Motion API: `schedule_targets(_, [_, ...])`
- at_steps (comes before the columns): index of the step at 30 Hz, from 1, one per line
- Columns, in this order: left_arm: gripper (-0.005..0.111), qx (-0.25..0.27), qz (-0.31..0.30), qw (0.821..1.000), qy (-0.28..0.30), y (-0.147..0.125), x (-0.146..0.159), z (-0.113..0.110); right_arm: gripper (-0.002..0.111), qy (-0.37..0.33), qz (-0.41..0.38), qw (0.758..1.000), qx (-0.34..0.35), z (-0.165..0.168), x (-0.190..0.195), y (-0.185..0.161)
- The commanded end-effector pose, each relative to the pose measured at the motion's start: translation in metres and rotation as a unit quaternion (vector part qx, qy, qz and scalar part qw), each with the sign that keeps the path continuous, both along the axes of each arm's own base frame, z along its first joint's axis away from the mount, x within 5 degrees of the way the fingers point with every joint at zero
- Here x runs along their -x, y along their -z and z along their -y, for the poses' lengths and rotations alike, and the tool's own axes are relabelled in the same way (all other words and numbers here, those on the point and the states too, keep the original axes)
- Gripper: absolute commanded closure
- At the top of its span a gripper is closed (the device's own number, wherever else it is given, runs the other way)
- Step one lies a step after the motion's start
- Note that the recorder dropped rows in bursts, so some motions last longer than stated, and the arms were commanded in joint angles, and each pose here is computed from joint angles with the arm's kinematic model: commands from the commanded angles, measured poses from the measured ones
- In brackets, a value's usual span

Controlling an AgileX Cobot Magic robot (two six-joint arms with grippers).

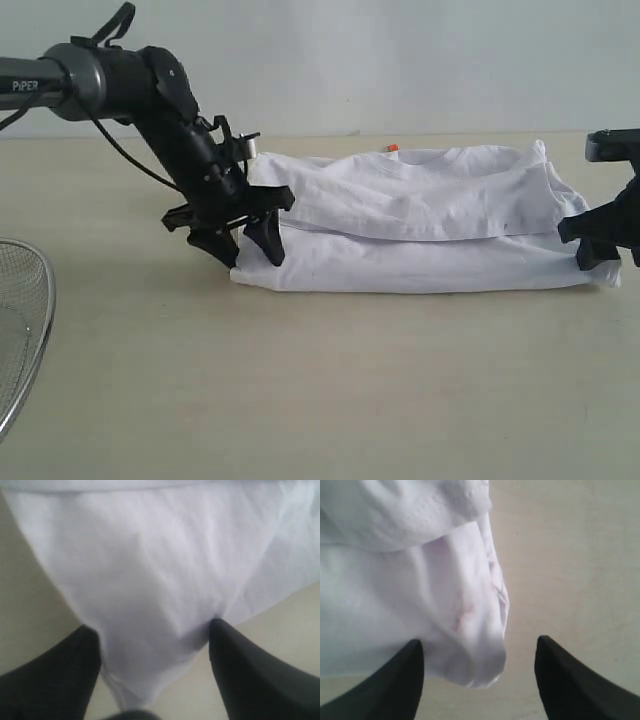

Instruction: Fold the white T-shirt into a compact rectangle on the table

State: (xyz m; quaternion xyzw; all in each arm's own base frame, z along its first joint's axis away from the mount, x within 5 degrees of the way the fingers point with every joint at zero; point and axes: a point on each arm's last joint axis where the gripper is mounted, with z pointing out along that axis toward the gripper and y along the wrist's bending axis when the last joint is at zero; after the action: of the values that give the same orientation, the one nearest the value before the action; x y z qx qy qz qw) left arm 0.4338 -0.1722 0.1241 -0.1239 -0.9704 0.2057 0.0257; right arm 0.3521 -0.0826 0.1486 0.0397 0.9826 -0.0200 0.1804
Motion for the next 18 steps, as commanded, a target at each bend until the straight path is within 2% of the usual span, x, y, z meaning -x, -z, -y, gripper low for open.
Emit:
schedule_targets(1, [0.048,-0.008,-0.044,0.999,0.002,0.0211,0.0050,0.0000,0.052,-0.003,-0.002,1.000,0.000,0.0002,0.0012,0.0010])
schedule_targets(3, [0.049,-0.009,-0.044,0.999,0.001,0.0237,0.0047,0.0000,0.052,-0.001,-0.003,1.000,-0.002,0.0000,0.0013,0.0011])
schedule_targets(5, [0.058,-0.012,-0.039,0.999,0.001,0.0242,0.0037,-0.0005,0.057,-0.002,-0.004,1.000,-0.002,-0.0001,0.0016,0.0011])
schedule_targets(10, [0.098,-0.010,-0.032,0.999,0.005,0.0215,0.0016,0.0002,0.084,0.014,-0.004,1.000,-0.022,-0.0024,0.0015,0.0012])
schedule_targets(11, [0.102,-0.010,-0.031,0.999,0.008,0.0215,0.0016,0.0002,0.091,0.014,-0.006,1.000,-0.023,-0.0026,0.0019,0.0014])
schedule_targets(14, [0.102,-0.017,-0.032,0.999,0.013,0.0220,0.0021,-0.0012,0.109,0.004,-0.014,1.000,-0.021,-0.0030,0.0032,0.0018])
schedule_targets(18, [0.102,-0.045,-0.038,0.998,0.026,0.0214,0.0042,-0.0064,0.108,0.003,-0.018,1.000,-0.023,-0.0033,0.0040,0.0021])
